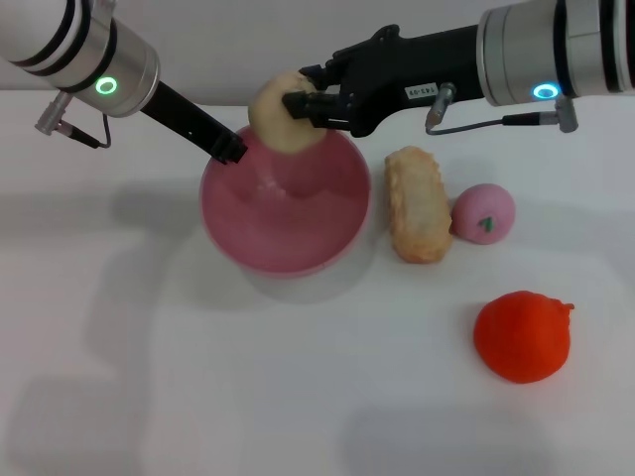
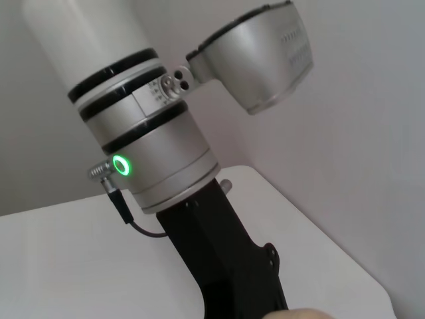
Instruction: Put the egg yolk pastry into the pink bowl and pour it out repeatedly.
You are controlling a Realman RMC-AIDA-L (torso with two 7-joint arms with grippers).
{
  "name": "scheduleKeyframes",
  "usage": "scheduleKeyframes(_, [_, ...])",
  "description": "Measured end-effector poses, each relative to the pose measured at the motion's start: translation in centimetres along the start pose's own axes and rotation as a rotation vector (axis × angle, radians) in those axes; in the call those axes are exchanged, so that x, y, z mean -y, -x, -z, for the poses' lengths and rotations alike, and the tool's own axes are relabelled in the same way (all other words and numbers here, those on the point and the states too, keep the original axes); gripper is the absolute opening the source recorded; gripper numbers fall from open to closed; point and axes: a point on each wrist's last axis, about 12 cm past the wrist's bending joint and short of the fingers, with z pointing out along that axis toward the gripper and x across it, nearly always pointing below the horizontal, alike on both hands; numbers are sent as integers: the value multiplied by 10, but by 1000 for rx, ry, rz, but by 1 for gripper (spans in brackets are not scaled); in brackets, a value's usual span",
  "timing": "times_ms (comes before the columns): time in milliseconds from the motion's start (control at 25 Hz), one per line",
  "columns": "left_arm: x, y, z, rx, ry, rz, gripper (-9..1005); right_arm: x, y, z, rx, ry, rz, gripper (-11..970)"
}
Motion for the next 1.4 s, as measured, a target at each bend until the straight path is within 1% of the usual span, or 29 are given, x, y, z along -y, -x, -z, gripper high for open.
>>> scheduleKeyframes(120, [0,0,0,1,1,1,41,1,0,3,12,-10,-5,197])
scheduleKeyframes(360, [-2,0,0,7,12,2,42,4,-1,15,40,-49,-4,408])
scheduleKeyframes(480, [-4,-1,-1,15,28,-18,42,7,-3,27,77,-108,5,550])
scheduleKeyframes(560, [-4,-1,-2,16,33,-37,42,8,-7,39,131,-165,9,645])
scheduleKeyframes(600, [-3,-1,-4,17,38,-59,42,8,-9,46,174,-187,13,652])
scheduleKeyframes(640, [-2,0,-7,25,60,-107,42,7,-13,54,215,-207,17,659])
scheduleKeyframes(720, [0,2,-12,46,96,-143,42,5,-20,69,326,-231,28,672])
scheduleKeyframes(760, [0,2,-12,46,96,-143,42,3,-26,78,390,-242,31,679])
scheduleKeyframes(800, [4,5,-19,72,133,-186,42,2,-31,85,459,-256,34,686])
scheduleKeyframes(840, [5,6,-22,85,148,-202,42,1,-36,93,524,-275,36,686])
scheduleKeyframes(920, [10,7,-28,129,179,-226,42,2,-52,107,628,-345,54,686])
scheduleKeyframes(960, [12,8,-30,165,191,-232,42,2,-58,112,658,-381,68,686])
scheduleKeyframes(1080, [18,8,-39,285,224,-237,42,7,-87,127,733,-527,56,686])
scheduleKeyframes(1160, [22,2,-45,363,262,-241,42,12,-102,135,773,-612,30,686])
scheduleKeyframes(1240, [25,-2,-48,400,286,-249,42,17,-118,145,816,-705,-7,686])
scheduleKeyframes(1320, [33,-8,-52,471,333,-275,42,20,-130,155,854,-773,-35,686])
scheduleKeyframes(1400, [41,-16,-57,532,374,-300,42,24,-136,162,881,-813,-52,687])
